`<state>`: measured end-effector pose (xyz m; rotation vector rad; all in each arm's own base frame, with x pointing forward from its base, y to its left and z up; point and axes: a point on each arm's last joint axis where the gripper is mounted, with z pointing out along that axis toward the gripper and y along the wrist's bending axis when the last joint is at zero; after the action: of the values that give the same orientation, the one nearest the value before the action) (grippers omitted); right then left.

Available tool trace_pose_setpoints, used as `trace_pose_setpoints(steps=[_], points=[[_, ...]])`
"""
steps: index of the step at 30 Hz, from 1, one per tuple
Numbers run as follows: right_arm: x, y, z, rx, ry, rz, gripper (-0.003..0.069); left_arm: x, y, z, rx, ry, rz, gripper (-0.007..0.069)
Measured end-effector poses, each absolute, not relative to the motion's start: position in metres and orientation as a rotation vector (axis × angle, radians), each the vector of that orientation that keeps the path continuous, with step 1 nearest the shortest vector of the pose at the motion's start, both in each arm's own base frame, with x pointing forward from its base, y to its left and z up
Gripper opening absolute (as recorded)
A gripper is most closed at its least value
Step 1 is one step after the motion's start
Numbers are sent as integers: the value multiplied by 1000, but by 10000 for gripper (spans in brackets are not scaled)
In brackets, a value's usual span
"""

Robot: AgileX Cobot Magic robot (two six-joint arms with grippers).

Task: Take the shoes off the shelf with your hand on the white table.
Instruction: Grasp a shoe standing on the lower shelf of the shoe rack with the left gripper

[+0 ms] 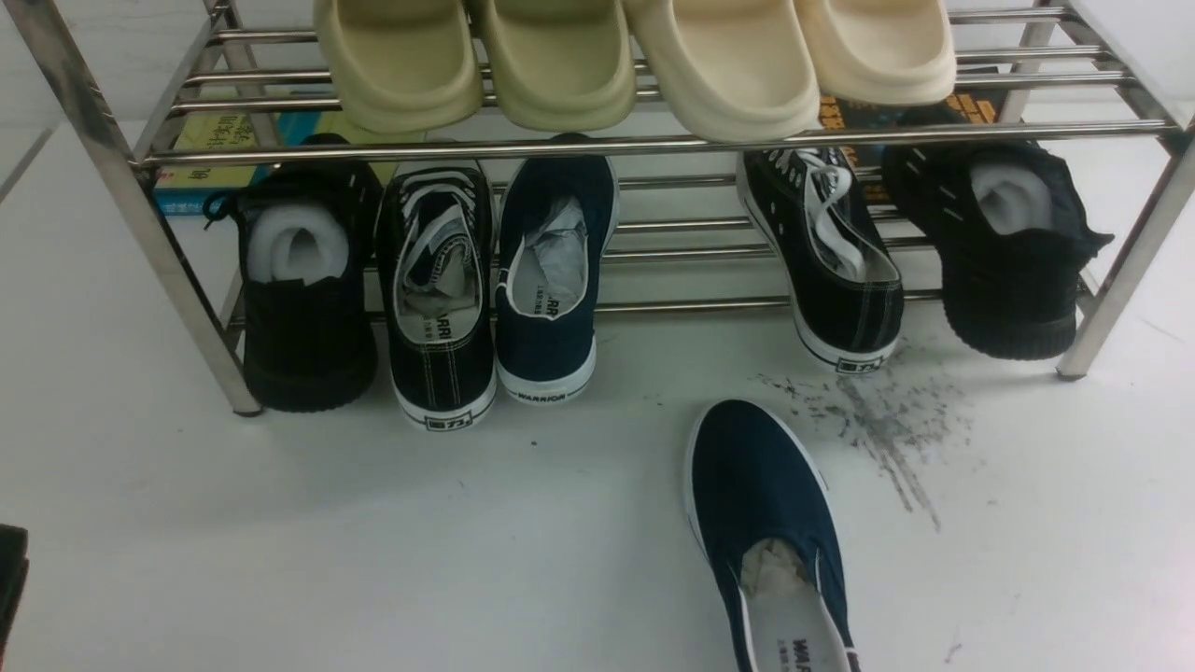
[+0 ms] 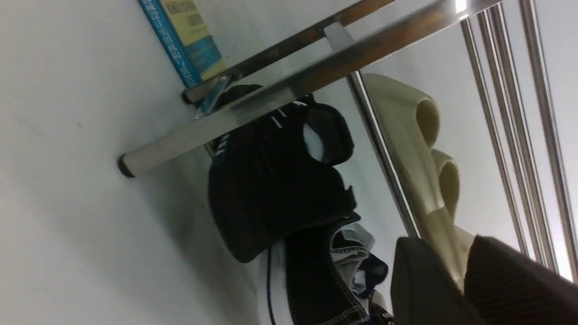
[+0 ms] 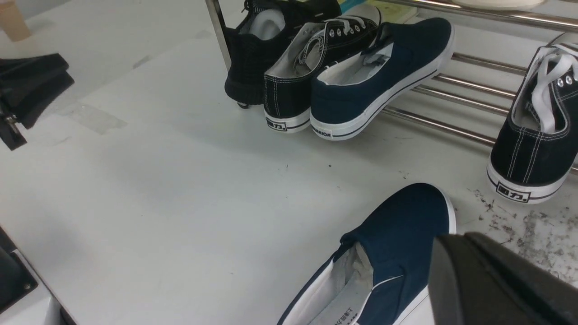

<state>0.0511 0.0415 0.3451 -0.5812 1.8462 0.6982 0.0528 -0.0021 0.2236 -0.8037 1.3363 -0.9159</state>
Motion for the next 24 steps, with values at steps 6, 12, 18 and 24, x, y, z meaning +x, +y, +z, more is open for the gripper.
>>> trace_pose_setpoints(steps=[6,12,18,24], points=[[54,40,347,-554,1829,675,-3,37,-6,289,-704,1502,-798,25],[56,38,348,-522,1810,653,0,67,-13,353,-552,2174,-480,1],[57,37,347,-517,1826,627,2,146,-23,363,-299,2582,-402,1],[59,33,342,-494,1884,572,3,216,-57,352,-163,2733,-563,2]])
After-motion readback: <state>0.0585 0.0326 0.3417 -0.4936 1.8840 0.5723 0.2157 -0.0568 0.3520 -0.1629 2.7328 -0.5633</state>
